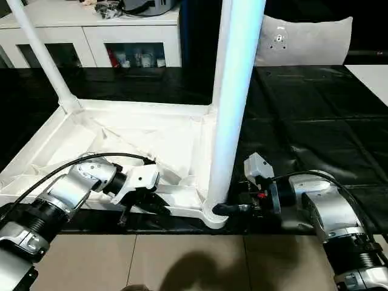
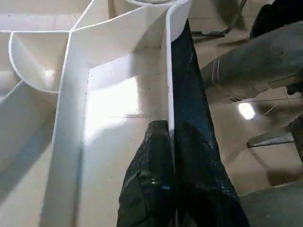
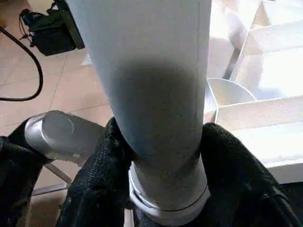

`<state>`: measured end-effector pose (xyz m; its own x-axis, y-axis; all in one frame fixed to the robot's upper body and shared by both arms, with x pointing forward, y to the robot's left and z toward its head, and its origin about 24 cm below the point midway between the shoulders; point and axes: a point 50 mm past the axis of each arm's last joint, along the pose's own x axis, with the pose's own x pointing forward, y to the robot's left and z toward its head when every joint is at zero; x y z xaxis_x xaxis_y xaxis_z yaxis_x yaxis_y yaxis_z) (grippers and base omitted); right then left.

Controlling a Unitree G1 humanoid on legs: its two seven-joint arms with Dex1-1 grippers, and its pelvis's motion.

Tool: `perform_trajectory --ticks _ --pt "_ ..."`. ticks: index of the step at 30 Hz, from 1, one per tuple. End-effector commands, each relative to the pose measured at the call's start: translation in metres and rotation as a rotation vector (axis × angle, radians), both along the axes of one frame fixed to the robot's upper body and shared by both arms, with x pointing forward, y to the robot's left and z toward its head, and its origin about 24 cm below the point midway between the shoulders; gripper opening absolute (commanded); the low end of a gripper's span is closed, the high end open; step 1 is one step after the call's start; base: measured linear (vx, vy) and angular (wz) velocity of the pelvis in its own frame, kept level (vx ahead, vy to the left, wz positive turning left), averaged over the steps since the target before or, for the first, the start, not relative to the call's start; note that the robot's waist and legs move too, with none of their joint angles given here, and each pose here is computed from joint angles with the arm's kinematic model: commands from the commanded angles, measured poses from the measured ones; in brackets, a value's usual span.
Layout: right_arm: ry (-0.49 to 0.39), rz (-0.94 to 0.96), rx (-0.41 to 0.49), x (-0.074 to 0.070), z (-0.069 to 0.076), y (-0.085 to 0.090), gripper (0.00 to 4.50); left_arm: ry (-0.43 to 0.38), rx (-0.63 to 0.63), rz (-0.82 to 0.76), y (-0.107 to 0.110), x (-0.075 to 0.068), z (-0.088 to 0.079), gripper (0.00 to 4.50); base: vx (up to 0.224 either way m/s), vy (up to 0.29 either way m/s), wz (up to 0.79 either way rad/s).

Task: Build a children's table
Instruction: Rotate leg to tighten

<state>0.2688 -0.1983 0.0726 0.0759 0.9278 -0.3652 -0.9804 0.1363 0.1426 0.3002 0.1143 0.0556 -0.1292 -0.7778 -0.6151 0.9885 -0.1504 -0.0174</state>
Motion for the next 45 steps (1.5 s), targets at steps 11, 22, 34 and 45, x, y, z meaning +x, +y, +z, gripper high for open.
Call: perform_trajectory --ticks 11,22,34,45 --pt "0.053 -0.219 0.128 -0.003 -0.015 0.031 1.89 0.057 -0.055 0.115 -0.026 0.001 -0.004 0.0 0.0 0.0 0.0" --pt "0.068 -0.61 0.064 0.018 -0.034 0.058 1.89 0.053 -0.114 0.316 -0.046 0.01 -0.002 0.0 0.0 0.0 0.0" --pt "0.001 -1.094 0.052 0.054 -0.034 0.07 2.59 -0.115 -0.19 0.638 -0.056 0.031 0.012 0.0 0.0 0.0 0.0" --pt "-0.051 -1.05 0.071 0.051 -0.03 0.064 3.51 -0.144 -0.169 0.58 -0.05 0.026 0.002 0.0 0.0 0.0 0.0"
